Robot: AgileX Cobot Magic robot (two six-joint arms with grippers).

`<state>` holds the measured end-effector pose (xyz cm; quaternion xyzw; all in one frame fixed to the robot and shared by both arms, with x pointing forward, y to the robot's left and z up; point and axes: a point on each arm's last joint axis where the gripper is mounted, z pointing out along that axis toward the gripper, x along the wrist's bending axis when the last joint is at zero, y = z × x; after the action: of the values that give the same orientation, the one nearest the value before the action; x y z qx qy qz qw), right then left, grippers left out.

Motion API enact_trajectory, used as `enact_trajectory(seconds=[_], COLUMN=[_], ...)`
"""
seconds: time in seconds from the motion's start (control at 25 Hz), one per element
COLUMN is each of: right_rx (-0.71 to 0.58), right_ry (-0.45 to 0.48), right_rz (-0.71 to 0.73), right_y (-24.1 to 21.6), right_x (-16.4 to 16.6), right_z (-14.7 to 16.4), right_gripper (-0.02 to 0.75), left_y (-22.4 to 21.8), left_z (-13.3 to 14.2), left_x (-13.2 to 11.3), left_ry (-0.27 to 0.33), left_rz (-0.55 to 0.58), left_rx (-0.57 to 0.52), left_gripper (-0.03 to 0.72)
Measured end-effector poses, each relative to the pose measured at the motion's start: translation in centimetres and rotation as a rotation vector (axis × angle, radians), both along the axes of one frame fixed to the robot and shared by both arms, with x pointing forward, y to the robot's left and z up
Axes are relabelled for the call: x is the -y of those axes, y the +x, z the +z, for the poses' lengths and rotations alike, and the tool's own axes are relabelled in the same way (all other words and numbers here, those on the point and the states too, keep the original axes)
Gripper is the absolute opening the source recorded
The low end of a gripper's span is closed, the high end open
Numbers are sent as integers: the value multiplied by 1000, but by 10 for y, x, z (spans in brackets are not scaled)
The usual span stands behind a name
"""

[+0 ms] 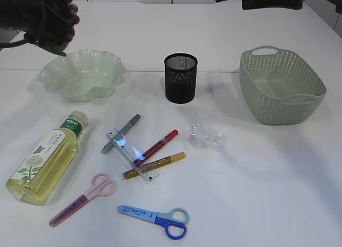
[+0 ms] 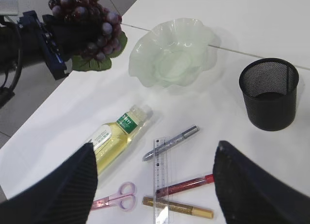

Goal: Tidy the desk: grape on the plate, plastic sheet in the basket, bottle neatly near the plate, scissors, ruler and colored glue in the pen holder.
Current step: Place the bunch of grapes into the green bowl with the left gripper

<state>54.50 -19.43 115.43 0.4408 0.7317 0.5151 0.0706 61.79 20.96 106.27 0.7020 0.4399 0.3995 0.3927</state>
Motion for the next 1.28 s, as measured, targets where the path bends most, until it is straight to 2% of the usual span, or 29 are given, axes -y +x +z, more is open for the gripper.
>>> enact_trajectory(seconds=[0.16, 0.4, 0.84, 1.08, 1.28], right_rx=[1, 0, 3, 3, 9], right_ry=[-6, -8, -33, -41, -45], right_rz=[0, -1, 0, -1, -8], right_y=[0, 0, 0, 0, 1], right_x=[0, 0, 1, 2, 2], right_z=[0, 0, -2, -2, -2], right_gripper=[577, 577, 577, 577, 577], left_y=[7, 20, 62, 86, 100], left_z=[3, -16, -34, -55, -78], left_x=[-10, -16, -8, -3, 0], left_ry=[23, 36, -49, -102, -105], left_rz=[117, 219, 276, 314, 325], left_rx=[94, 113, 107, 81, 47], left_gripper=[90, 90, 87, 87, 87])
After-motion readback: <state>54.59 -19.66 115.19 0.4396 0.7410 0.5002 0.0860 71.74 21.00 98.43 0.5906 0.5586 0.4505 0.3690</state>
